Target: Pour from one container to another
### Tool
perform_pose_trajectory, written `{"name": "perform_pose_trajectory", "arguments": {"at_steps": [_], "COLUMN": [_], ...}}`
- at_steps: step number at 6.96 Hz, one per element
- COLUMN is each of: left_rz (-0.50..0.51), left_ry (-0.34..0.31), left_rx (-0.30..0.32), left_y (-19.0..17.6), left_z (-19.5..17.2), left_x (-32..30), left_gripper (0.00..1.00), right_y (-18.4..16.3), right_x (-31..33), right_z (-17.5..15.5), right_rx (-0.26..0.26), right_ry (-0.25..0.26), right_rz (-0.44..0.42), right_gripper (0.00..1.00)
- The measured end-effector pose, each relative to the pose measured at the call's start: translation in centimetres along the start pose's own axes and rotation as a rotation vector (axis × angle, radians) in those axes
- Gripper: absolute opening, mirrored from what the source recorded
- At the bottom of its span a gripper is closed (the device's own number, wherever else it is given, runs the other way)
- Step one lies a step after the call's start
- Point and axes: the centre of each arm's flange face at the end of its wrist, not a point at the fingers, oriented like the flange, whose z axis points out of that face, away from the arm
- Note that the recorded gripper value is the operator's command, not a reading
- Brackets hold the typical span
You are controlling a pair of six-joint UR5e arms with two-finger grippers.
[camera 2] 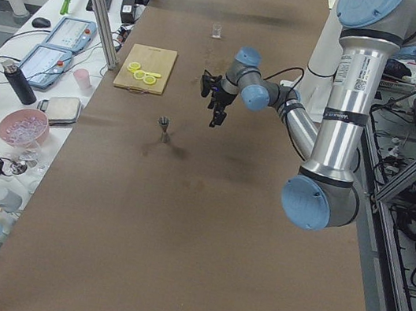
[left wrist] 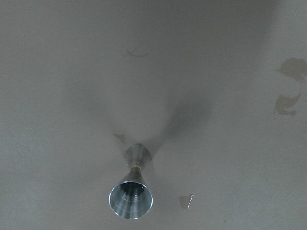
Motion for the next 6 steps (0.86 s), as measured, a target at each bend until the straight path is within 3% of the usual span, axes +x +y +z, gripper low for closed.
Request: {"name": "perform_pose_trajectory", "arguments": {"at_steps": [3, 6], "left_rz": [0.059, 0.087], "left_ry": [0.009, 0.028], "left_rx": [0.166, 0.335], "left_y": [2.4, 3.9], "left_z": [5.6, 10.2], "left_x": [-0.4, 1.9], "left_gripper": [0.99, 0.97], "right_y": [1.3, 3.5], "right_x": [-0.3, 1.4], "right_z": [0.9, 3.1], "right_rx": [0.085, 0.144], "right_ry": [-0.025, -0.149], "right_rz": [-0.202, -0.251], "right_gripper": [1.00, 1.00]}}
